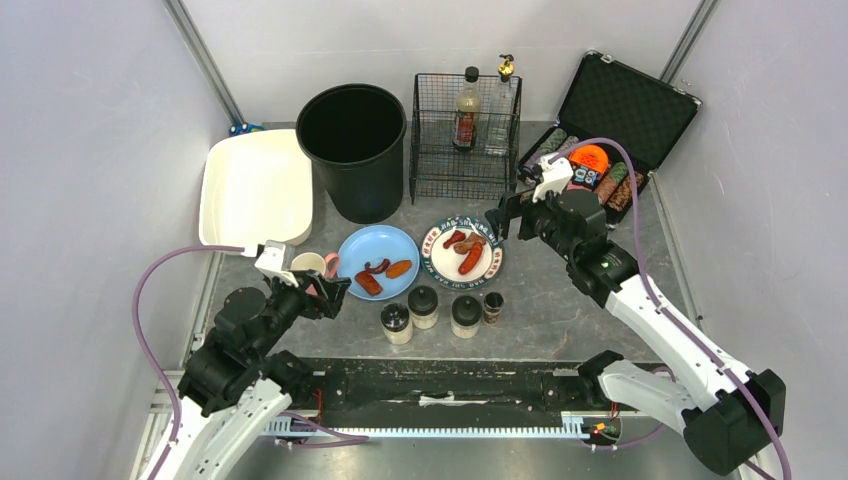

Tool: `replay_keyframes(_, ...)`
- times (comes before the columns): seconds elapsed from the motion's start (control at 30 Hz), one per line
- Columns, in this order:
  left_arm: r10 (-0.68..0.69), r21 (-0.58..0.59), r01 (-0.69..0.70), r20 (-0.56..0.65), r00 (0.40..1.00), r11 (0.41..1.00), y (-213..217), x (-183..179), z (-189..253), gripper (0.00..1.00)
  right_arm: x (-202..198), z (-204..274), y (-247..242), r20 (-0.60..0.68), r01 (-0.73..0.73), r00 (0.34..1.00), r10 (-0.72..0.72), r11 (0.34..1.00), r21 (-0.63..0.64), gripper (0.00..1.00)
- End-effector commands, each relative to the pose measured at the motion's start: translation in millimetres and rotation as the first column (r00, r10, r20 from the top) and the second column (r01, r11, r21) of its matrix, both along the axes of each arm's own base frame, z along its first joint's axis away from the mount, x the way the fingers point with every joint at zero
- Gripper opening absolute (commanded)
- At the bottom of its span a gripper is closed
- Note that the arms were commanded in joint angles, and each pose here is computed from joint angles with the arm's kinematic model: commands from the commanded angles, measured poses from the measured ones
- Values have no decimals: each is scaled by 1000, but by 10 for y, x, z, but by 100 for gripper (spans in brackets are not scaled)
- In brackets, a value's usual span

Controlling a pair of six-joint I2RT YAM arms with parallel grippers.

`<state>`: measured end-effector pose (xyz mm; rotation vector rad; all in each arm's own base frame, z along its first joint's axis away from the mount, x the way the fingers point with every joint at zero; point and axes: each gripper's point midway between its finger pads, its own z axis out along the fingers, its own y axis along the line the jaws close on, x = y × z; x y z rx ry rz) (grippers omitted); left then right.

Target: Clear the kitchen counter

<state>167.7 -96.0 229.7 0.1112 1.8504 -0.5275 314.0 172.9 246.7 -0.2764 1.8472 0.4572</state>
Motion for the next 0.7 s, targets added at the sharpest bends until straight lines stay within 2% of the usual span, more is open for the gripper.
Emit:
replay_keyframes(0.0,-13,20,12,42,999,1000,1,16,46,84,-134,142,128,38,-106,994,105,994,26,98)
replay_keyframes(0.13,-19,18,19,44,999,1000,-9,8,54,84,-264,-24,189,17,-178,984,177,984,17,98)
replay_keyframes(0.3,-27,16,27,46,999,1000,-20,-1,62,84,-377,-312,169,-37,-201,979,201,980,-4,98)
replay_keyframes(0.57,-34,17,34,46,998,999,-31,-3,60,84,-669,-350,270,55,-293,954,296,955,-49,98)
replay_keyframes(0.67,-39,17,39,43,998,999,-41,-5,58,84,-764,-399,337,46,-329,942,333,941,-76,97)
